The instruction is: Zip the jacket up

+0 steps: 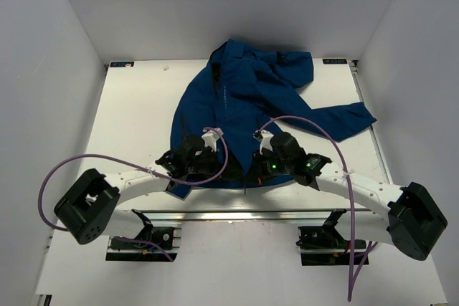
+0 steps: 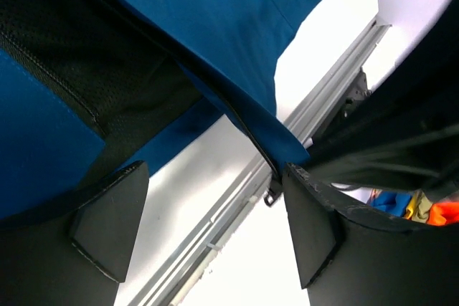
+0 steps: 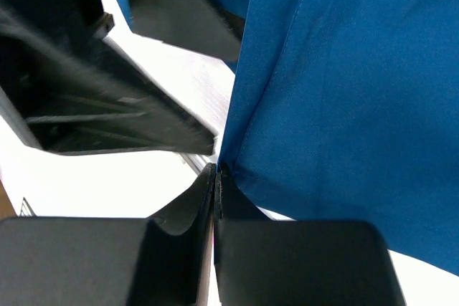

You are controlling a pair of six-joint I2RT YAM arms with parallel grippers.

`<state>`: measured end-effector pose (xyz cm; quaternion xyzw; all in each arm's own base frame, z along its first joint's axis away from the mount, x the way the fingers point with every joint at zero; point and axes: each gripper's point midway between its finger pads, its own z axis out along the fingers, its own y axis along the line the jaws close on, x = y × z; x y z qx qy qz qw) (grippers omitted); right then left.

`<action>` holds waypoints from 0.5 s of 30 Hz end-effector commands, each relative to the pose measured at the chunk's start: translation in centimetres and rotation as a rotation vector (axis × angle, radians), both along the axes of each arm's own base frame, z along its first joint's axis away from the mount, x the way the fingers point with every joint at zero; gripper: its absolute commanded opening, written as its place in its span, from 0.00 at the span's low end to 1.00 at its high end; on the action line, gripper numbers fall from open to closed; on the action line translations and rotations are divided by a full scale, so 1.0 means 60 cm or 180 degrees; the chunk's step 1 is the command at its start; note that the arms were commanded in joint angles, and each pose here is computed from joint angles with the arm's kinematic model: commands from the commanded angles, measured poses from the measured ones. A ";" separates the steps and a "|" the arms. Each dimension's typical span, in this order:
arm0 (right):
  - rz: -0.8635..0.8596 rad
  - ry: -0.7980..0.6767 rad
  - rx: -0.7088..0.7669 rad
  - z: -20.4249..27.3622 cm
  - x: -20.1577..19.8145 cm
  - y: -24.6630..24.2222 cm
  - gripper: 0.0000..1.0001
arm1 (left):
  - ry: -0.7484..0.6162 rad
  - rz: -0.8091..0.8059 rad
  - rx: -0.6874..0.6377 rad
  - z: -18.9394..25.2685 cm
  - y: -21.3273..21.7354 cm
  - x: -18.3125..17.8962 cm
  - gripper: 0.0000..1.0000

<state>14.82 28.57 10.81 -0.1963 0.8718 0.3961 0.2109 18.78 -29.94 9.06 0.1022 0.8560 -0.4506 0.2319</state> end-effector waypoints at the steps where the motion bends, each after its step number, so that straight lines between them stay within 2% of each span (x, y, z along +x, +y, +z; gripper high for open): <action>1: 0.0118 -0.0103 0.0180 0.019 -0.003 0.009 0.00 | -0.0094 -0.0047 -0.0144 0.029 -0.027 0.018 0.82; 6: 0.0164 -0.0142 0.0215 0.023 -0.005 0.009 0.00 | -0.0001 -0.0041 -0.0080 0.013 -0.041 0.029 0.76; 11: 0.0157 -0.0139 0.0160 0.016 -0.006 0.003 0.00 | 0.0015 -0.0085 -0.0196 0.019 -0.054 0.031 0.68; 14: 0.0186 -0.0153 0.0186 0.016 -0.009 0.005 0.00 | 0.0034 -0.0082 -0.0196 0.013 -0.058 0.032 0.51; 15: 0.0189 -0.0157 0.0185 0.015 -0.008 0.005 0.00 | 0.0056 -0.0085 -0.0193 0.009 -0.059 0.032 0.41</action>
